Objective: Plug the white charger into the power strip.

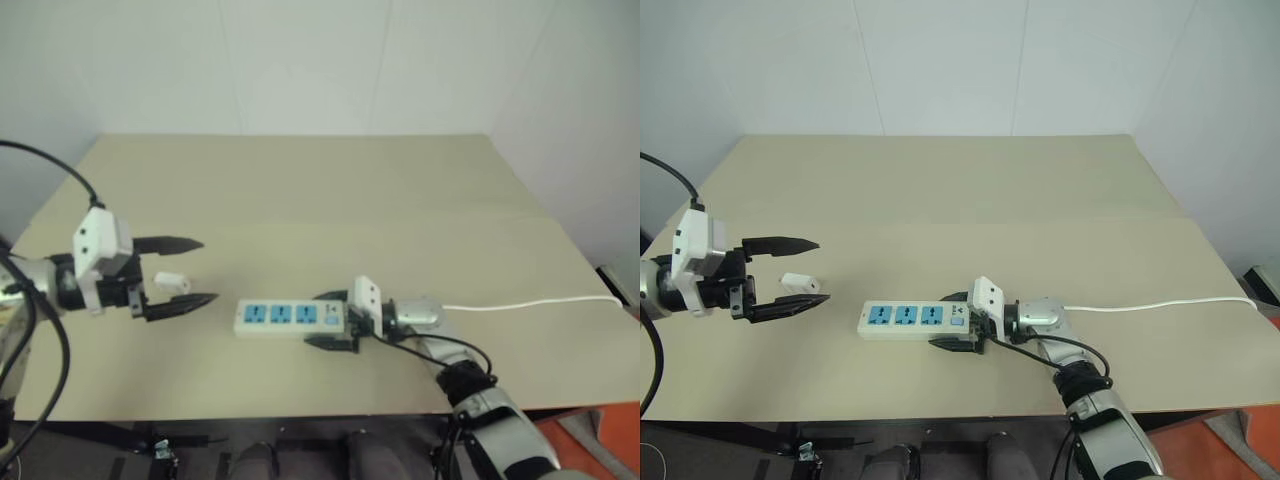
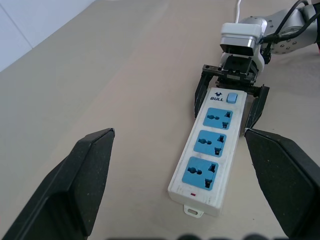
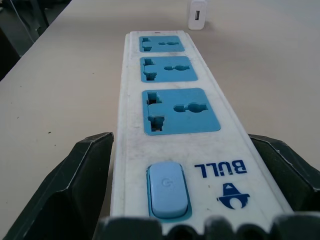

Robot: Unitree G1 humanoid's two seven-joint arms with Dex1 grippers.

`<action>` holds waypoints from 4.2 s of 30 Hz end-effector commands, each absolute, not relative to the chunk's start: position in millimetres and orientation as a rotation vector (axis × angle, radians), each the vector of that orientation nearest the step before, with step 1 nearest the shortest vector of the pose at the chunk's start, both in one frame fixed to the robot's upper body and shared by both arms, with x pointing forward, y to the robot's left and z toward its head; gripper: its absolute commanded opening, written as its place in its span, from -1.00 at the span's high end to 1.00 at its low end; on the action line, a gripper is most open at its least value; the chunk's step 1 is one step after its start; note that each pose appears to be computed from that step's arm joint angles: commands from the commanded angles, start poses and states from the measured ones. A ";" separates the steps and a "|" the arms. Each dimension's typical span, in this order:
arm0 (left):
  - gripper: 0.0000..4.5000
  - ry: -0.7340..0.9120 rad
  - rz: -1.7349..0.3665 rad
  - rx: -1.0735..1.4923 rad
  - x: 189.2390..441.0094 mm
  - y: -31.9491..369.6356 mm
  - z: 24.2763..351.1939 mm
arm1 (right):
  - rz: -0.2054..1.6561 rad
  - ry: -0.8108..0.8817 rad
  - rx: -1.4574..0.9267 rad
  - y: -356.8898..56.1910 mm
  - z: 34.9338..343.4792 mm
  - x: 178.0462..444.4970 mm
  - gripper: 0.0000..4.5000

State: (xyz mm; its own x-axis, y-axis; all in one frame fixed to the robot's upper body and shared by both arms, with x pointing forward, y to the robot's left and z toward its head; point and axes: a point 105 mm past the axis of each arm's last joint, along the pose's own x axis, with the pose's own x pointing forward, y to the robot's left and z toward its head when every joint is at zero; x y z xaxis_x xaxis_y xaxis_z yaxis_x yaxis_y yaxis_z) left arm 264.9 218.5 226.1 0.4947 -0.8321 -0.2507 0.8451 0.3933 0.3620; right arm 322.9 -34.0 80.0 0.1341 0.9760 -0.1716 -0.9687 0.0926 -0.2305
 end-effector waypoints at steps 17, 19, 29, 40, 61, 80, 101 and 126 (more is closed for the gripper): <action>-1.00 0.068 -1.069 0.624 279.5 236.6 249.1 | 1.545 0.009 -0.332 -38.3 66.8 314.3 -0.54; -1.00 0.110 -1.058 0.674 287.1 245.2 248.4 | 1.538 0.013 -0.339 -42.9 66.4 314.8 -0.54; -1.00 0.557 -0.971 1.076 332.4 279.2 230.5 | 1.534 0.024 -0.325 -38.8 61.6 312.2 -0.54; -1.00 0.818 -1.072 1.361 373.8 255.7 227.6 | 1.521 0.051 -0.306 -41.3 60.7 313.3 -0.54; -1.00 1.013 -1.108 1.523 390.6 252.7 156.8 | 1.469 0.040 -0.298 -46.2 67.0 315.6 -0.54; -0.61 1.016 -1.135 1.514 388.7 250.3 135.5 | 1.456 0.039 -0.293 -45.4 67.7 316.0 -0.54; 0.55 0.225 -1.216 1.135 408.5 150.0 230.0 | 1.488 0.045 -0.304 -41.1 66.8 314.5 -0.54; 0.55 -0.242 -1.441 0.111 306.9 88.9 206.1 | 1.529 0.071 -0.308 -35.4 56.8 309.4 -0.54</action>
